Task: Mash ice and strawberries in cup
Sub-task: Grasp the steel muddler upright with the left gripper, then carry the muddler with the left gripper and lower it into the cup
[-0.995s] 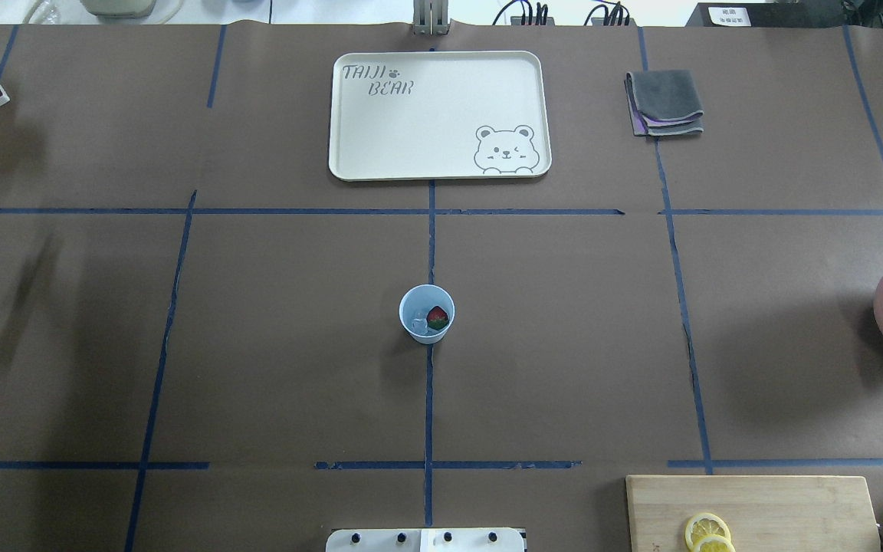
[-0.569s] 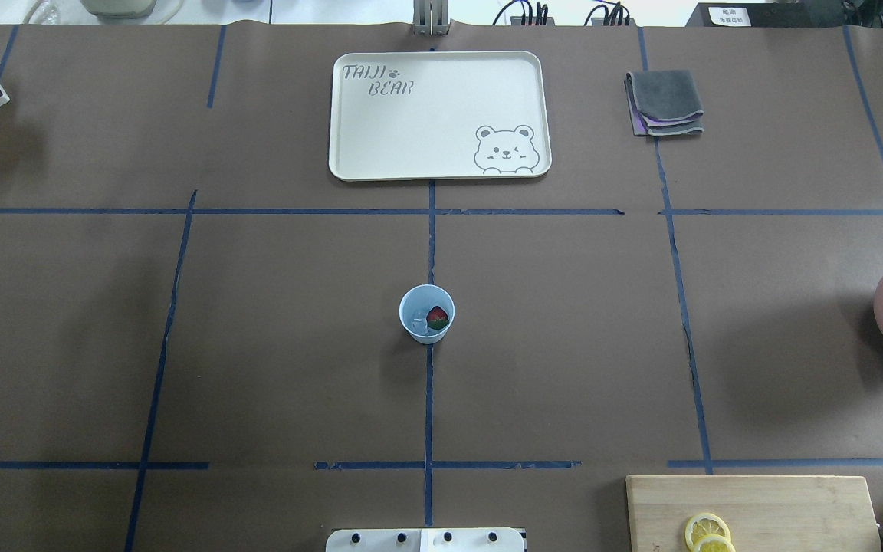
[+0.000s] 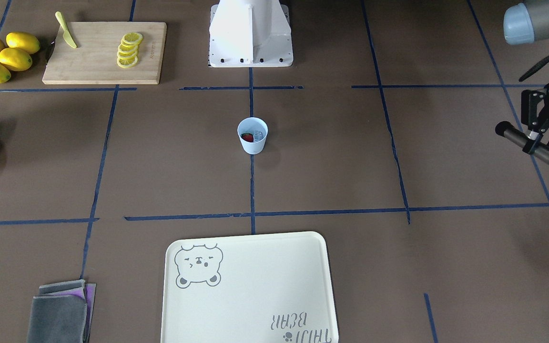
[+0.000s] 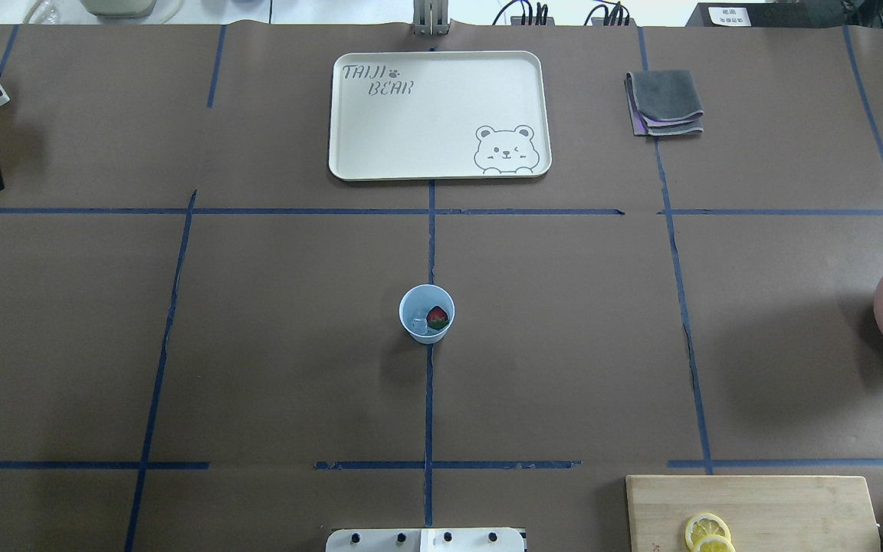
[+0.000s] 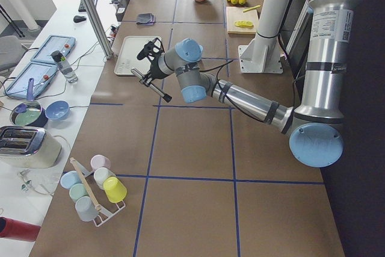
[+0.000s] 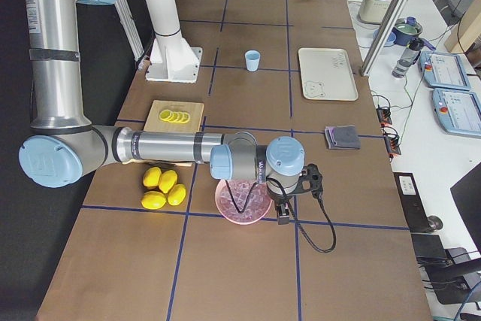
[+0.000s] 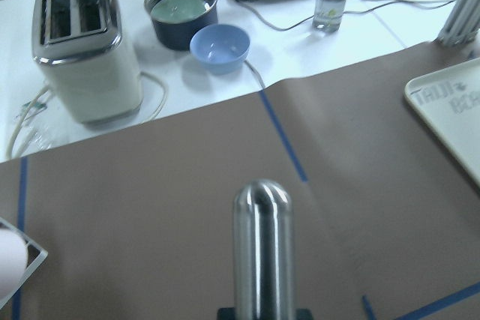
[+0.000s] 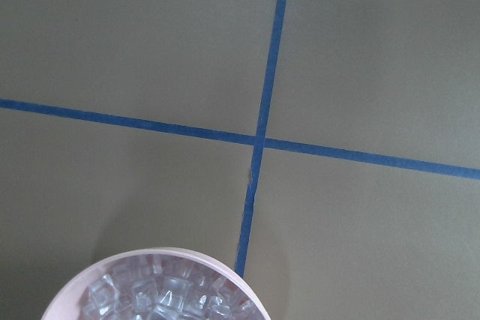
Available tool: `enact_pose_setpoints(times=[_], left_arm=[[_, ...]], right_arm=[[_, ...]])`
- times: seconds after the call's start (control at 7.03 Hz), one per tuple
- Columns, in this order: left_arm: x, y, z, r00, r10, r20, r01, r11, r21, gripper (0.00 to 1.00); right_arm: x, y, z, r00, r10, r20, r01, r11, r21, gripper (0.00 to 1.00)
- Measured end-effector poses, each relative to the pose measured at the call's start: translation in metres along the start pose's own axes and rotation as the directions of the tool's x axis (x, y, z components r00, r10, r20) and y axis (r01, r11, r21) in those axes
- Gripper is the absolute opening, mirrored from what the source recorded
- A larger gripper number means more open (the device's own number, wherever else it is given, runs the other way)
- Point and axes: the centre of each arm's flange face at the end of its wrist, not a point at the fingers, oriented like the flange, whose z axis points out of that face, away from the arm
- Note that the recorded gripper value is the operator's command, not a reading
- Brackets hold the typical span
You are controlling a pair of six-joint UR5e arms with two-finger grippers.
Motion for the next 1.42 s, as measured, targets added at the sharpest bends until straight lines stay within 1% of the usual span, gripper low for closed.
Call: enact_pose_setpoints(times=[0.14,0.28,0.43,0.57,0.71,0.85,1.0,1.14,1.42], left_arm=[[0.030,-0.012,-0.016,0.998,-0.001,-0.057,0.009,0.992,0.126,0.00],[0.064,-0.019,-0.029,0.994,0.013,-0.106,0.012,0.974,0.226,0.00],[0.106,-0.014,-0.028,0.989,0.023,-0.145,0.022,0.953,0.301,0.00],[0.161,0.004,-0.015,0.983,0.027,-0.182,0.042,0.931,0.362,0.00],[0.229,0.030,0.000,0.976,0.045,-0.215,0.048,0.912,0.407,0.00],[0.302,0.056,0.012,0.968,0.068,-0.243,0.047,0.898,0.438,0.00],[0.356,0.074,0.025,0.966,0.076,-0.248,0.046,0.891,0.452,0.00],[0.388,0.086,0.043,0.969,0.083,-0.234,0.035,0.888,0.458,0.00],[0.403,0.104,0.067,0.973,0.095,-0.210,0.011,0.890,0.455,0.00]], right_arm=[[0.000,0.000,0.000,1.000,-0.002,0.000,0.002,1.000,0.001,1.00],[-0.001,0.000,-0.001,1.000,-0.004,0.000,0.004,1.000,0.002,1.00],[-0.001,0.000,-0.001,1.000,-0.005,0.000,0.005,1.000,0.002,1.00],[-0.001,0.000,-0.001,1.000,-0.005,0.001,0.005,1.000,0.002,1.00],[-0.001,0.000,-0.001,1.000,-0.005,0.001,0.005,1.000,0.002,1.00],[-0.001,0.001,0.000,1.000,-0.005,0.001,0.005,1.000,0.001,1.00],[0.000,0.001,0.000,1.000,-0.005,0.000,0.005,1.000,-0.001,1.00],[0.001,0.001,0.001,1.000,-0.006,-0.001,0.006,1.000,-0.002,1.00],[0.002,0.003,0.002,1.000,-0.004,-0.002,0.004,1.000,-0.005,1.00]])
